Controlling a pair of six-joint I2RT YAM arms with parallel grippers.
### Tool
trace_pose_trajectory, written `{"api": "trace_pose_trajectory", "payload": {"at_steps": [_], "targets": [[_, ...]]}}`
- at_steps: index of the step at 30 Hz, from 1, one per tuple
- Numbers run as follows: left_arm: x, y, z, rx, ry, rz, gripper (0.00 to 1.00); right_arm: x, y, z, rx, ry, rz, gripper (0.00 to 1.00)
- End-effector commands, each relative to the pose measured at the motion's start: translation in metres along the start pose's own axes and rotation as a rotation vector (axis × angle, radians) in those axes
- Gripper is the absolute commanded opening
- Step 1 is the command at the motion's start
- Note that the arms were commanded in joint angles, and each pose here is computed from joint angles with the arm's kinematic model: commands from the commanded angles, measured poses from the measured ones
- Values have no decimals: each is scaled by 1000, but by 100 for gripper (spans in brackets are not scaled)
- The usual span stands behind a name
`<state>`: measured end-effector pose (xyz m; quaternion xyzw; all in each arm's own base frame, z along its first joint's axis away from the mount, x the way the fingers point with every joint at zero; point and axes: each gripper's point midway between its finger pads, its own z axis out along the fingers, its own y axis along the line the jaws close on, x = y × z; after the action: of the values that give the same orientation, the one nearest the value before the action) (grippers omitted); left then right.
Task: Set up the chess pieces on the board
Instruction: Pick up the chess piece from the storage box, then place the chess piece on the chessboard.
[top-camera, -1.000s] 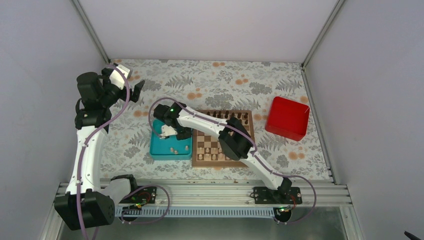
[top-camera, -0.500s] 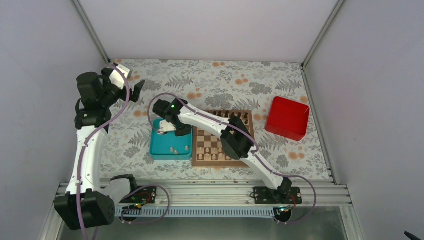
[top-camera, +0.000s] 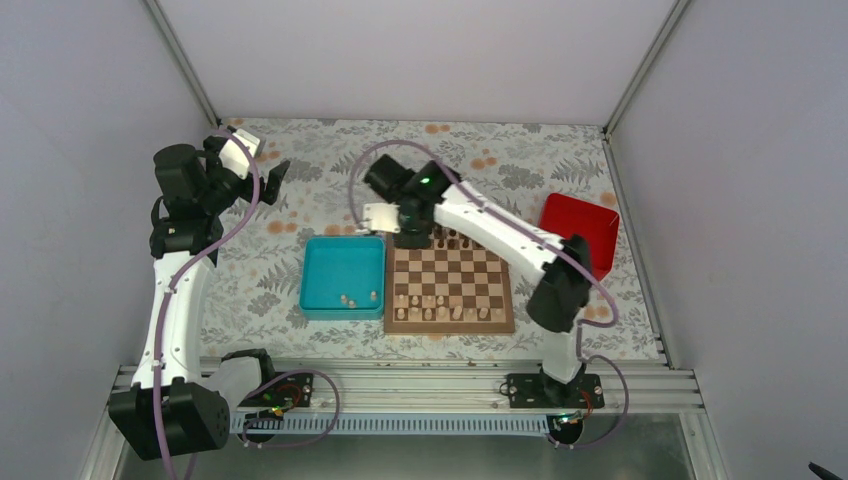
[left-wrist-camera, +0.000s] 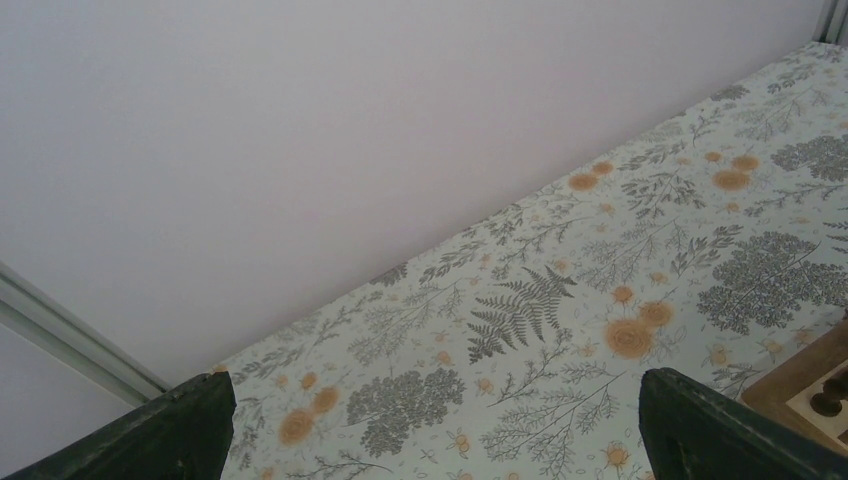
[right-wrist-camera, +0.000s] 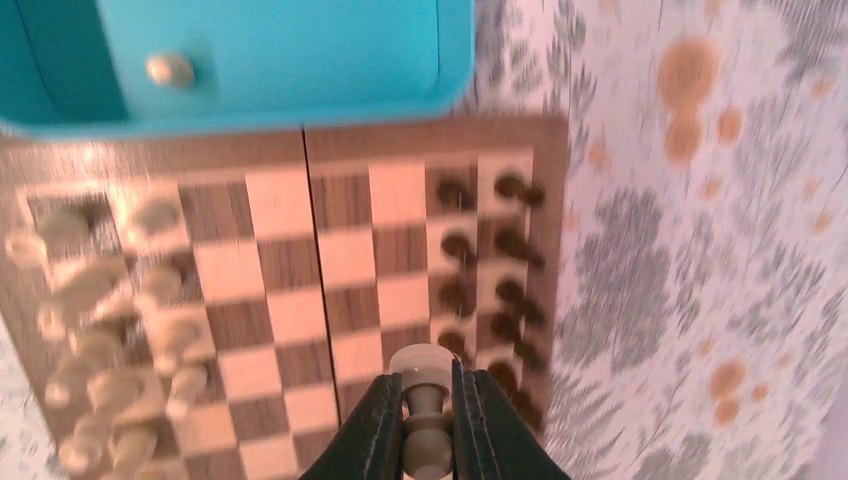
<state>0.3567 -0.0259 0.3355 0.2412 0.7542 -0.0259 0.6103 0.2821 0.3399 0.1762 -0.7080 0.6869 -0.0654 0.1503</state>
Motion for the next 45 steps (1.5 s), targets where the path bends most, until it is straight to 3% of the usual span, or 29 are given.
{"api": "trace_pose_trajectory", "payload": {"at_steps": [1,7,13,45], "targets": [[-4,3,0,-2,-3,2,100,53,14,2,-97,43,114,10],[1,4,5,4,13,-9,100,102,44,15,-172,51,183,10],[5,6,9,7,30,-17,100,121,70,34,-226,24,231,10],[14,6,15,11,55,-22,100,135,109,68,-355,44,255,12]]}}
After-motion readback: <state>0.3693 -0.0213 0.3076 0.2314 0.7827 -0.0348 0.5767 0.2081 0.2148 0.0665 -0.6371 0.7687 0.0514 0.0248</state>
